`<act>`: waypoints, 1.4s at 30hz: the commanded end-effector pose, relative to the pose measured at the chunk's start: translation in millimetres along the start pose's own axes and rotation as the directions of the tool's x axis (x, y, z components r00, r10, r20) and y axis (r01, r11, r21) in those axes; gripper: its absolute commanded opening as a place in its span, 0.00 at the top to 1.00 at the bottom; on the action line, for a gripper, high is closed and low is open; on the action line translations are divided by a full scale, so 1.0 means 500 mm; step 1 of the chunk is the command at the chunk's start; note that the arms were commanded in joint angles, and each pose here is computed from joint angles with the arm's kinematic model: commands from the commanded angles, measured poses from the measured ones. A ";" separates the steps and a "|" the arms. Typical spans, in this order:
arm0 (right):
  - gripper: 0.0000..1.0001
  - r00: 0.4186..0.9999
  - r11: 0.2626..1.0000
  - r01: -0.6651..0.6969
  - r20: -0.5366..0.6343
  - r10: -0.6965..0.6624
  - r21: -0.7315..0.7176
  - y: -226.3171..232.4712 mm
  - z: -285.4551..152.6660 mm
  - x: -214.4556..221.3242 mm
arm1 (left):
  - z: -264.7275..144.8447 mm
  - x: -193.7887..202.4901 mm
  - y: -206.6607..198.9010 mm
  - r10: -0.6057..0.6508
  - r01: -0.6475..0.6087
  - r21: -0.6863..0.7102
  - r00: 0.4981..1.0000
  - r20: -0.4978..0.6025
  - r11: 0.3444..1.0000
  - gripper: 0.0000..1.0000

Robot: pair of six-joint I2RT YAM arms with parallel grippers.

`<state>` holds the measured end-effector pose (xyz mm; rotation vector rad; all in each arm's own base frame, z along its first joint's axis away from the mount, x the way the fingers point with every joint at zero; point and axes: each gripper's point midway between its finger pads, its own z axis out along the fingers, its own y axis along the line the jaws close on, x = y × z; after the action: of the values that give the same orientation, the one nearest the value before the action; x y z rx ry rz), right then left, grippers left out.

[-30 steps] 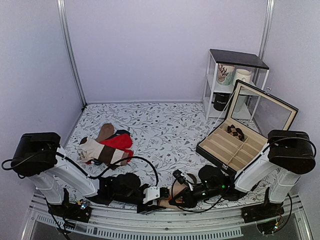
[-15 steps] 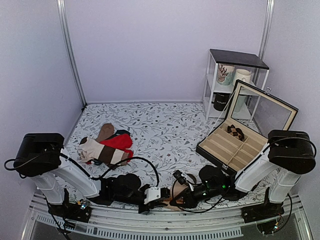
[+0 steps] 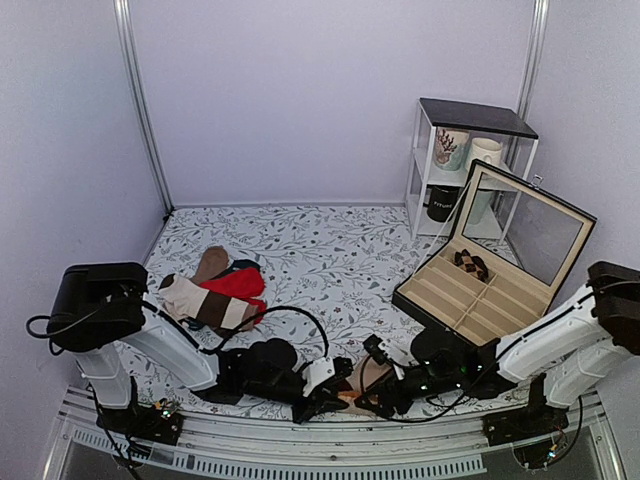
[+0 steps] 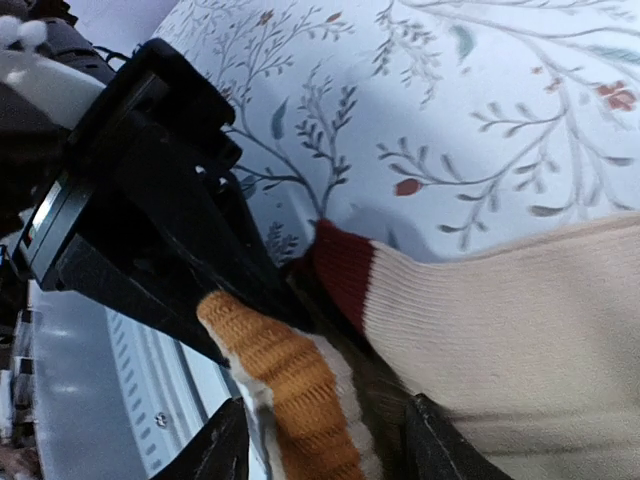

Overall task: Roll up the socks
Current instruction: Roll a pair of socks at the center of the board.

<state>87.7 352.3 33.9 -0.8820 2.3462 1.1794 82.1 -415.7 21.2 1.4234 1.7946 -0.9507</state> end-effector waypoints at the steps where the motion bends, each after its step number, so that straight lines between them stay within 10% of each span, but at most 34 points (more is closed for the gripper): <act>1: 0.44 0.988 0.959 0.123 0.057 -0.142 0.256 -0.072 -0.068 0.004 | -0.022 0.225 0.012 -0.232 0.222 -0.068 0.905 -0.358 0.973 1.00; 12: 0.38 0.882 0.887 0.409 0.158 -0.445 0.215 0.028 -0.078 0.001 | -0.033 0.260 0.000 -0.356 0.367 -0.060 0.829 -0.432 0.928 1.00; 42: 0.40 0.835 0.838 0.507 0.127 -0.536 0.200 0.059 -0.044 -0.006 | -0.033 0.296 -0.010 -0.367 0.396 -0.039 0.802 -0.471 0.917 1.00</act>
<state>80.3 339.0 57.8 -1.1357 1.8989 0.7363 81.0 -421.1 15.4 1.2951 1.9841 -1.2301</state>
